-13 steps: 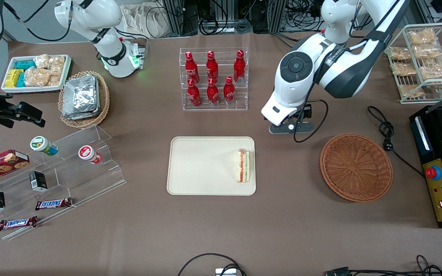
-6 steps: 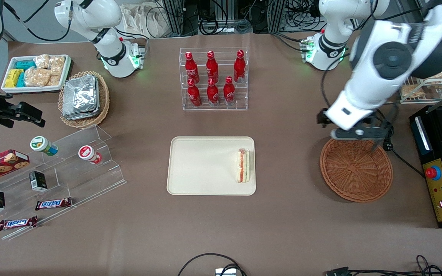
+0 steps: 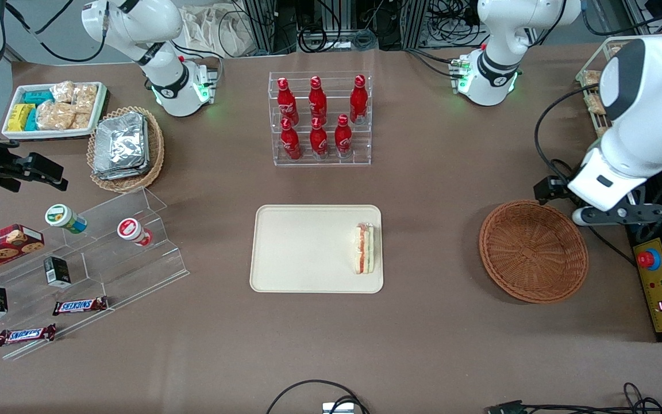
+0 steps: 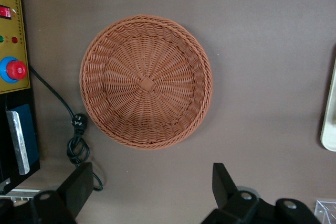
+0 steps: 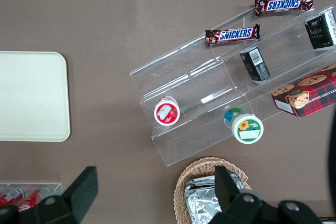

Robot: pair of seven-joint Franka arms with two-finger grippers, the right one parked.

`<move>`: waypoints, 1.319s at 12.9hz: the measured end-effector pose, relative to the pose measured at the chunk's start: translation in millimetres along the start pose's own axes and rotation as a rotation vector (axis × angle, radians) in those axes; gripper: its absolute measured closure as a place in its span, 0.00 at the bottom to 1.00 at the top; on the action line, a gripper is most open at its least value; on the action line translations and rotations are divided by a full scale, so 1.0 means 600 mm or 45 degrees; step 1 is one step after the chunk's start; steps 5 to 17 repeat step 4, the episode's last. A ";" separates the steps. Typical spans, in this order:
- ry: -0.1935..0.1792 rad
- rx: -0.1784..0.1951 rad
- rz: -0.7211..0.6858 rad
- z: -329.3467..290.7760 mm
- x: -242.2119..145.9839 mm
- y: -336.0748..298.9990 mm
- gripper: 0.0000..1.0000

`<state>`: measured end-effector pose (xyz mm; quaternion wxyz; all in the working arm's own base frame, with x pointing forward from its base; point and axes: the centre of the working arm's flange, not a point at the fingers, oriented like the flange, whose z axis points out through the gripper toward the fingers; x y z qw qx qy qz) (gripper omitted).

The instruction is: Place sandwich from basket to tray

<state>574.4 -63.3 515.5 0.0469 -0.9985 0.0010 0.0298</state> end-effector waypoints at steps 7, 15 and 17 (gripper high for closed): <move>-0.055 0.008 0.036 0.007 0.013 0.030 0.00; -0.055 0.008 0.036 0.007 0.013 0.030 0.00; -0.055 0.008 0.036 0.007 0.013 0.030 0.00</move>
